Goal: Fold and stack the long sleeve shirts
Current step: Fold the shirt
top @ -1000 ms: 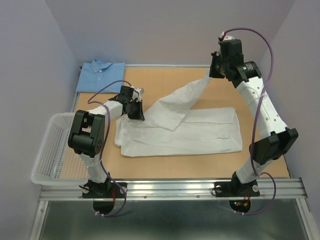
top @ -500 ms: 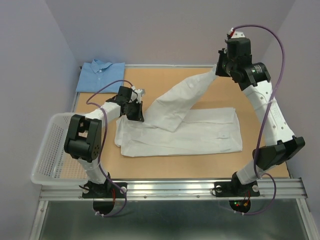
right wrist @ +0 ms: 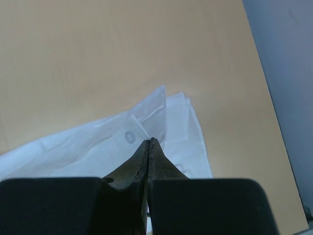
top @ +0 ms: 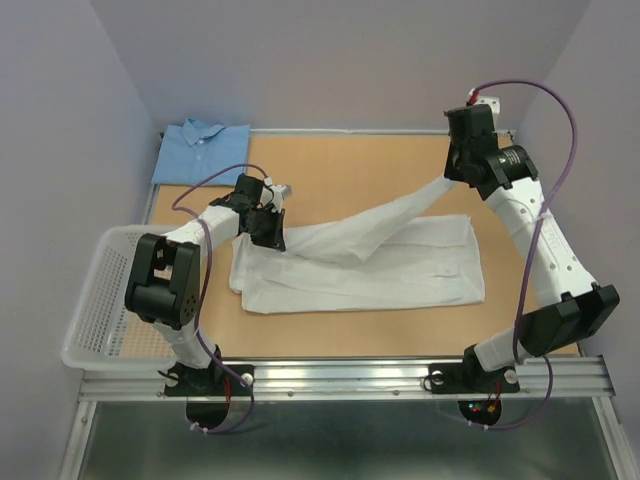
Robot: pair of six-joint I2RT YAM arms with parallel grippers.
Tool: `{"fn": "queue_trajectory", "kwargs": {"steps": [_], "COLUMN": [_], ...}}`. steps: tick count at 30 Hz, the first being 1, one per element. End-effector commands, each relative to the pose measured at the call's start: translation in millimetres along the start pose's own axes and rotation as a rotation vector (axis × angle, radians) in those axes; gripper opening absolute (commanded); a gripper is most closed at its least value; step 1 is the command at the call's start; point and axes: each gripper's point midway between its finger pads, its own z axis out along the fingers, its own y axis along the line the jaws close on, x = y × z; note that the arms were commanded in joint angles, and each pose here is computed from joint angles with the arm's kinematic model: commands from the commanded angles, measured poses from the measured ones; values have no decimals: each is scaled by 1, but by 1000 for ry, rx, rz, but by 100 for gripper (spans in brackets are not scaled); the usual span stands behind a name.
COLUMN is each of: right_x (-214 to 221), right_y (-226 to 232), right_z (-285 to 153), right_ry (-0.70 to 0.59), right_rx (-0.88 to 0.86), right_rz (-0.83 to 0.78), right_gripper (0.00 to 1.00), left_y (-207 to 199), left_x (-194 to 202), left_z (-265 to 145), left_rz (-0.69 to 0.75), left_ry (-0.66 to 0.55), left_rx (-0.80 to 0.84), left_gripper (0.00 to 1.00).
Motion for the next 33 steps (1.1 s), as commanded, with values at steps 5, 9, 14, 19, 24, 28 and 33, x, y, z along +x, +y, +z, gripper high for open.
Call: {"fn": "queue_trajectory", "kwargs": {"steps": [5,9,14,19,24,28,33], "right_x": [67,107,160,196,153,82,44], "right_y": [-13,-20,-37,-61,-56,-38,-18], "right_z": [38,58,71,78,73,65,59], "right_ry": [77,116,199,274,184,52,-40], "right_rx": [110,134,180,248,200,108,-8], "right_rz": [-37,-32,-21,39,42,65,96], "right_gripper": [1,1,1,1,1,1,1], "left_y": [2,1,2,5,8,9,5], "left_x": [3,7,12,12,12,10,0], "left_z": [-7,-5,-4,-4,-5,-6,-10], "left_rz": [15,2,-13,-22,-36,-56,-68], "left_ry": [14,27,38,40,34,22,-25], "left_rx": [-18,-11,-17,-33,-53,-47,-24], "left_gripper": [3,7,11,12,12,12,12]}}
